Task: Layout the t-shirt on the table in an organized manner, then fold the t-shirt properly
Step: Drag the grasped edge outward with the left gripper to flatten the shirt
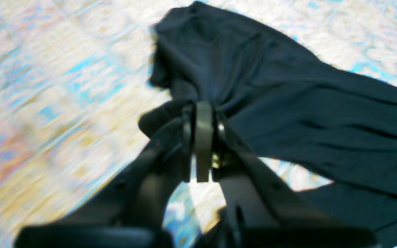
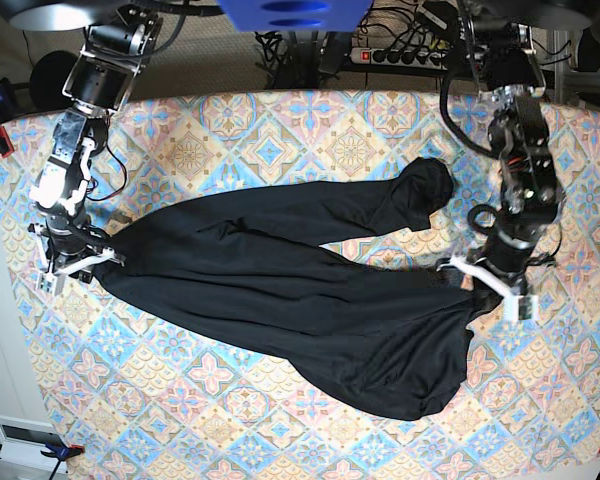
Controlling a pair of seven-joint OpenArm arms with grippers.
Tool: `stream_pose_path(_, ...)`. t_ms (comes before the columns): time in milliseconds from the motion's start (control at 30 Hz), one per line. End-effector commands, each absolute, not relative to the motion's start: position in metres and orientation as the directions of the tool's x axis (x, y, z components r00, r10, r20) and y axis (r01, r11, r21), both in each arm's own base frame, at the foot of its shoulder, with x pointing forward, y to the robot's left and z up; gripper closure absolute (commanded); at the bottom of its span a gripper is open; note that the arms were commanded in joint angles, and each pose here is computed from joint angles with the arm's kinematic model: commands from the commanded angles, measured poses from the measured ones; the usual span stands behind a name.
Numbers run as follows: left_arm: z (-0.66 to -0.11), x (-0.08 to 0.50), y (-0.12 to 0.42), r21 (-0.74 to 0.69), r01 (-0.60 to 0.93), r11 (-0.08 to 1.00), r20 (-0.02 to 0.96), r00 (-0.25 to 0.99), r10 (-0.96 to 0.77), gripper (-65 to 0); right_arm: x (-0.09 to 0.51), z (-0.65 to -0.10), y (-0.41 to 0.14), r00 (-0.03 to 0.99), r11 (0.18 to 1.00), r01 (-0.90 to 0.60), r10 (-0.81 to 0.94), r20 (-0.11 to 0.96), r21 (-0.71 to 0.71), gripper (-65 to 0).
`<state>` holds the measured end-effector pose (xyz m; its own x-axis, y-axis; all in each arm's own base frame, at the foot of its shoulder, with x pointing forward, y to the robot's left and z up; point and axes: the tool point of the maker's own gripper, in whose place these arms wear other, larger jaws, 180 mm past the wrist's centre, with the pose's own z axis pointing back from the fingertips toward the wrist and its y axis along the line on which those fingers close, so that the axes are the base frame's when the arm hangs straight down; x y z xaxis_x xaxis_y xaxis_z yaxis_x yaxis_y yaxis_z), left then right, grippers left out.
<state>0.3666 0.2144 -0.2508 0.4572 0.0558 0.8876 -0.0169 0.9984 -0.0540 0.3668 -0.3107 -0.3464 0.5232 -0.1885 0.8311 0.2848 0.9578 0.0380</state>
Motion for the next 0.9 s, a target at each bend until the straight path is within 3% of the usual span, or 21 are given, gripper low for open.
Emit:
stream_pose_path(0,-0.222,0.37,0.219,-0.034,-0.015,0.999,0.925,0.379,0.037,0.0,0.376,-0.327,-0.316,0.472,0.958,0.284,-0.17,0.865,0.033,-11.9)
stream_pose_path(133,-0.209,0.363,0.234,-0.029,-0.057,0.998,0.931,0.362,0.048,0.0,0.373,-0.333,-0.312,0.482,0.958,0.283,-0.179,0.858,0.041,-11.9)
stream_pose_path(300,-0.201,0.359,0.247,-0.128,-0.075,0.989,0.931,0.334,0.146,-1.1,0.368,-0.338,-0.311,0.493,0.958,0.283,-0.18,0.851,0.039,-11.9)
stream_pose_path(633,-0.292,0.332,0.229,-0.139,-0.041,0.989,0.764,0.631,0.134,-8.4,0.365,-0.342,-0.311,0.502,0.959,0.282,-0.179,0.846,0.036,-11.9)
stream_pose_path(767,-0.319,0.328,0.235,-0.159,-0.077,0.984,0.708,0.685,0.168,-12.9,0.367,-0.343,-0.306,0.506,0.963,0.268,-0.17,0.845,0.034,-11.9)
stream_pose_path(867,-0.313,0.348,0.242,-0.175,-0.096,0.98,0.75,0.632,0.196,-19.4,0.371,-0.345,-0.291,0.52,0.974,0.226,-0.145,0.842,0.028,-11.9)
